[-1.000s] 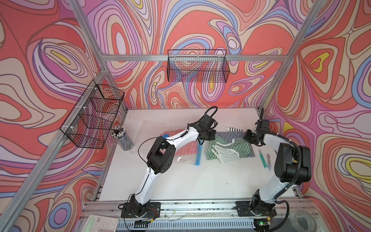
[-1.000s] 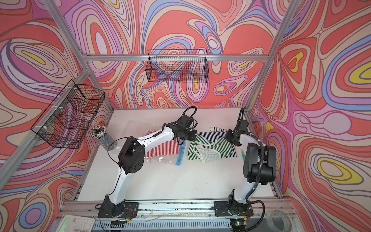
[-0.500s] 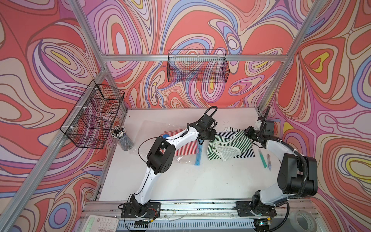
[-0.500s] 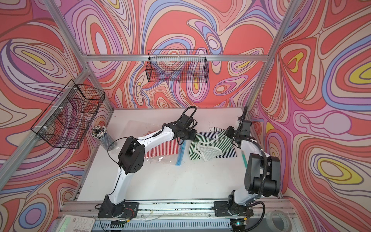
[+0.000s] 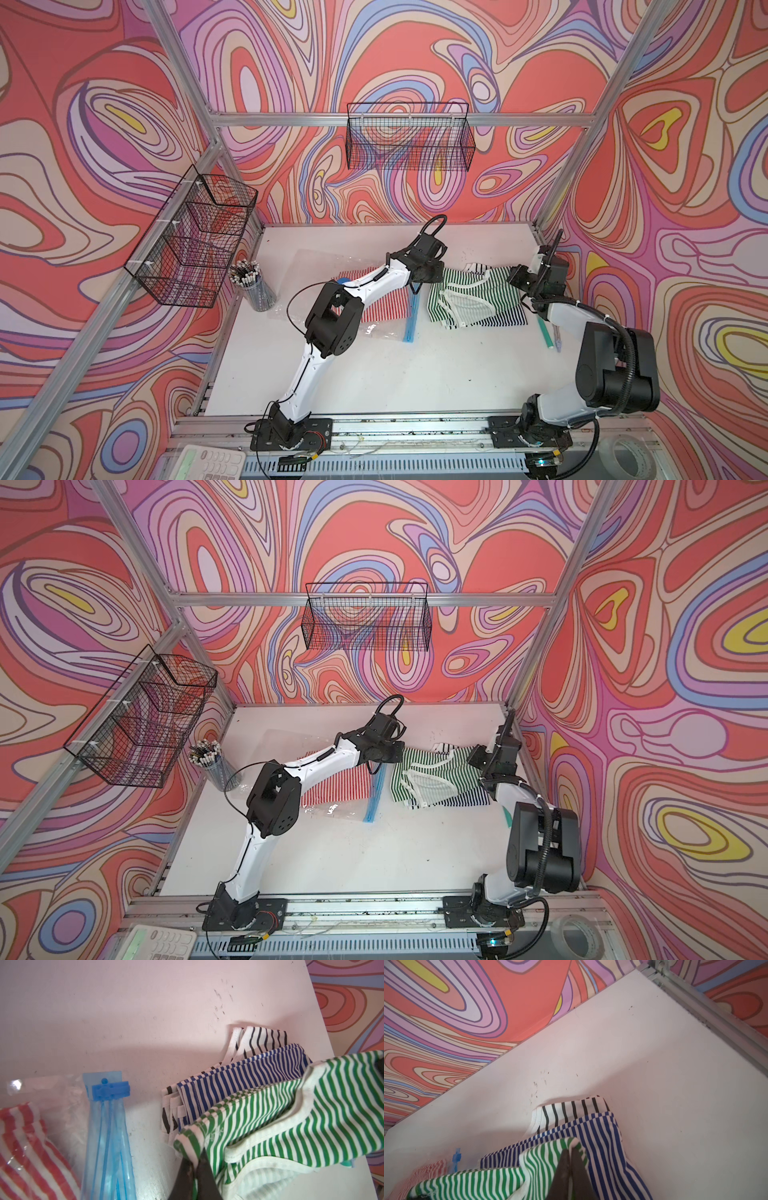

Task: Take the tank top out of the vacuum bag
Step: Adjust the tank top.

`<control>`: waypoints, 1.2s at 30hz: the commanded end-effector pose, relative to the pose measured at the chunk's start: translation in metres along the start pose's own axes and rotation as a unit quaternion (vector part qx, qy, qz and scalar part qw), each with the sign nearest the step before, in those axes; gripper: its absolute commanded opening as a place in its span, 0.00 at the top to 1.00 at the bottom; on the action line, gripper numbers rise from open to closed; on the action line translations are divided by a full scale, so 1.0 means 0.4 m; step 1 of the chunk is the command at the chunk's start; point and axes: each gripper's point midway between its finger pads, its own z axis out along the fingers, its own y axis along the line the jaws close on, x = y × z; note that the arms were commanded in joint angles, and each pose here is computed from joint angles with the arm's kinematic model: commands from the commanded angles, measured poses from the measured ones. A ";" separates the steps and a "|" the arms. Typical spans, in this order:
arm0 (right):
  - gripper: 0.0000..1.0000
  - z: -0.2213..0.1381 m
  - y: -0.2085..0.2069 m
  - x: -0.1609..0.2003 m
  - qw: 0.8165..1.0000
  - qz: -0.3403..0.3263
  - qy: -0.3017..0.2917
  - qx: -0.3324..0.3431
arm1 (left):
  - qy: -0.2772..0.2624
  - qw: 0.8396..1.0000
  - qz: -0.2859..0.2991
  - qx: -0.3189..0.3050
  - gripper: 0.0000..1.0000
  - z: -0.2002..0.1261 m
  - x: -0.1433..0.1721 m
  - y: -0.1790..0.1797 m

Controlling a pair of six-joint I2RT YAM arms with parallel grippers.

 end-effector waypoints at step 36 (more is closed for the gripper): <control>0.48 -0.048 -0.096 0.150 0.992 0.064 0.070 0.082 | -0.008 0.998 0.010 0.054 0.16 -0.211 0.082 -0.010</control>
